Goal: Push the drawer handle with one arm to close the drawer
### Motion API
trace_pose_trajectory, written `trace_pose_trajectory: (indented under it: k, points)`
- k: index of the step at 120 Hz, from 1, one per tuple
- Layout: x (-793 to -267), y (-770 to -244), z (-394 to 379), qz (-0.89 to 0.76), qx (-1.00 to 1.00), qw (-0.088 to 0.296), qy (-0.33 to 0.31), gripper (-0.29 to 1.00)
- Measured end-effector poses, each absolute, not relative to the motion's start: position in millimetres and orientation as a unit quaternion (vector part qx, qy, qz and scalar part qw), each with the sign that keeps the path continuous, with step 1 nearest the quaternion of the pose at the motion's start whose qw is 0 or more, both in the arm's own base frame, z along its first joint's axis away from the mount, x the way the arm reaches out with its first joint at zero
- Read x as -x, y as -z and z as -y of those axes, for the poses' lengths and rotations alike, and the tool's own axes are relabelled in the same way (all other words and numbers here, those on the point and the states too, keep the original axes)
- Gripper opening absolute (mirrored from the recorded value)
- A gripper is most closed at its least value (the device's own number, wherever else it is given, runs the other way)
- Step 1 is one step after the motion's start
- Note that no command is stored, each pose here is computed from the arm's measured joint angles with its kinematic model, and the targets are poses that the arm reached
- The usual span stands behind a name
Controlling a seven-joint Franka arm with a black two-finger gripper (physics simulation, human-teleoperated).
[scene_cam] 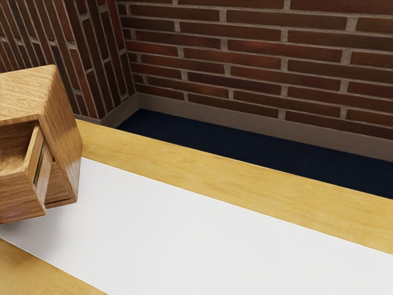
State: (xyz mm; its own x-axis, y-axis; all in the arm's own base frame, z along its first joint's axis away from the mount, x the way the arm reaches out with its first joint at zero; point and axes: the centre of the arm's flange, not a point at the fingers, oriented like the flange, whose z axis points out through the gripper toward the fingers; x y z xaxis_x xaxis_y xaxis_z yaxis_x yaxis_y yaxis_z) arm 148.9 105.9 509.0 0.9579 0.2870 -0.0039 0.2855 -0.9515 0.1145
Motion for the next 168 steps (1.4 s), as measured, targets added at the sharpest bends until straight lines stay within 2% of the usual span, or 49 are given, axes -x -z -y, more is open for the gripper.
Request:
trace_pose_trajectory:
  k: [11,21,44,54,67,98,112,168]
  points:
    - [-151.2,-508.7,-100.6,-0.168,-0.985,0.026,-0.005,0.68]
    - [-163.9,-504.2,-103.5,-0.191,-0.981,0.020,-0.002,0.67]
    - [-179.6,-502.2,-113.4,-0.236,-0.972,0.013,-0.011,0.20]
    - [-182.3,-498.5,-126.9,-0.258,-0.966,0.012,-0.011,0.09]
    - [-181.6,-494.6,-145.9,-0.281,-0.960,0.008,-0.016,0.01]
    - [-199.7,-495.7,-173.4,-0.308,-0.951,-0.016,-0.027,-0.06]
    - [-207.8,-494.6,-183.3,-0.314,-0.949,-0.013,-0.033,-0.09]
    - [-235.0,-494.6,-207.9,-0.328,-0.943,-0.022,-0.055,-0.08]
